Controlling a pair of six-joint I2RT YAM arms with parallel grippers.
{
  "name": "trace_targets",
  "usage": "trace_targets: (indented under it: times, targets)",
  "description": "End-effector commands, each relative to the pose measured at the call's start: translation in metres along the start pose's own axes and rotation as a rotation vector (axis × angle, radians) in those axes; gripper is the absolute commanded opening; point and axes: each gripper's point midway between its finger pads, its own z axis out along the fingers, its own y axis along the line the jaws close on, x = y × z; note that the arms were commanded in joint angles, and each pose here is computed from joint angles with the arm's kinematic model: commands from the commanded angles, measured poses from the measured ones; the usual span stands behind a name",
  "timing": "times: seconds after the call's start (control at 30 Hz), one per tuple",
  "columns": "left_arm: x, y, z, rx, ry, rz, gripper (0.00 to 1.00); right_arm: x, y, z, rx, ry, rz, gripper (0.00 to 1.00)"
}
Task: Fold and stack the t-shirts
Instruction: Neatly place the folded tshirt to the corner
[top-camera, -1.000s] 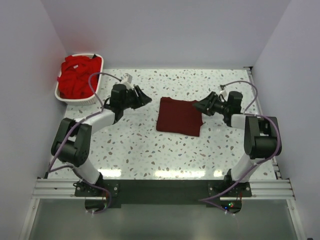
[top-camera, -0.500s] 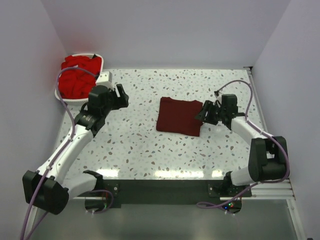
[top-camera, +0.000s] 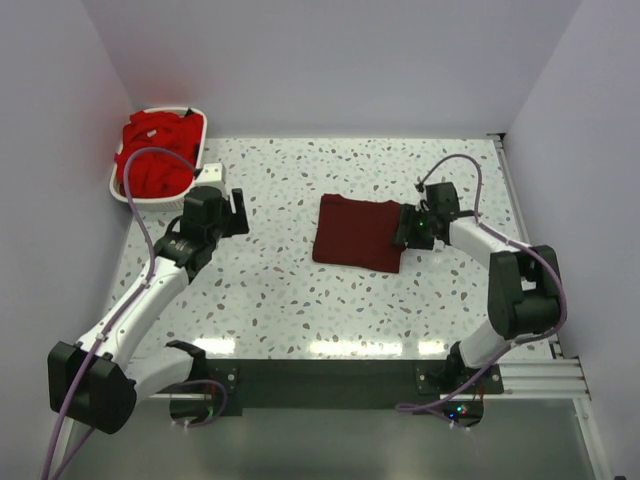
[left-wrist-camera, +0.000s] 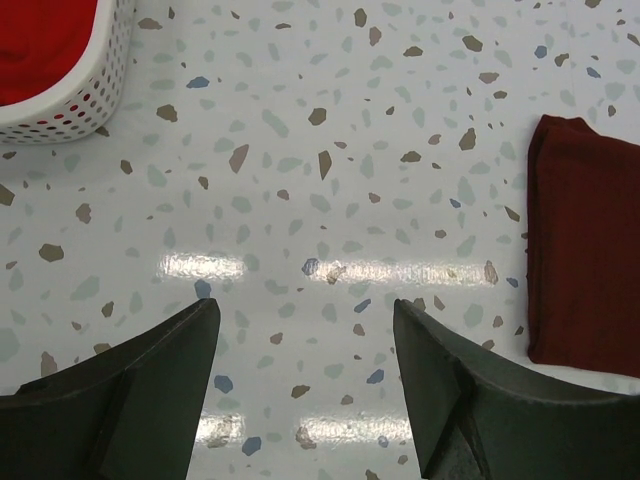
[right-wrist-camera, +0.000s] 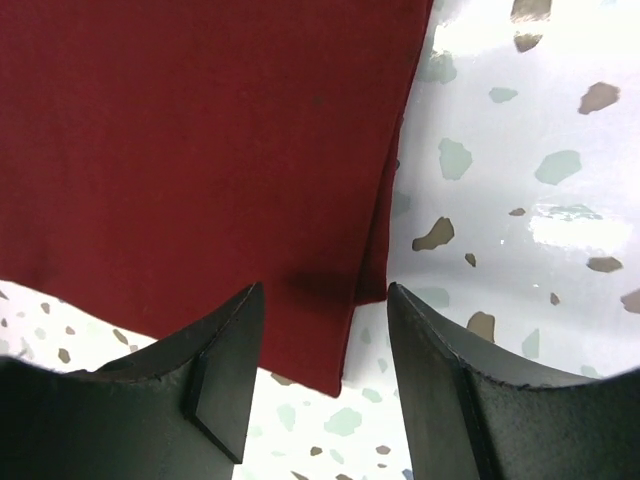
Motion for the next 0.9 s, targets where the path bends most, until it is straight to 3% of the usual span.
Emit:
trace_targets:
  times: [0.0, 0.13, 0.33, 0.43, 0.6, 0.87]
  targets:
    - [-0.007, 0.002, 0.0, 0.001, -0.025, 0.011, 0.75, -0.007, 0.009, 0.008, -0.041, 0.01, -0.031, 0.56]
    - [-0.003, 0.0, 0.002, 0.006, -0.01, 0.014, 0.75, -0.001, 0.012, 0.021, -0.067, 0.038, -0.022, 0.55]
    - [0.001, -0.002, 0.005, 0.017, 0.007, 0.02, 0.75, -0.001, 0.015, 0.025, -0.075, 0.056, -0.063, 0.44]
    - [0.003, -0.004, 0.007, 0.024, 0.019, 0.024, 0.75, 0.003, 0.02, 0.029, -0.091, 0.082, -0.098, 0.33]
    - [0.008, -0.005, 0.01, 0.027, 0.037, 0.03, 0.75, 0.017, 0.032, 0.037, -0.128, 0.153, -0.172, 0.02]
    - [0.016, -0.007, 0.017, 0.034, 0.068, 0.039, 0.75, 0.048, 0.105, 0.054, -0.235, 0.183, -0.275, 0.0]
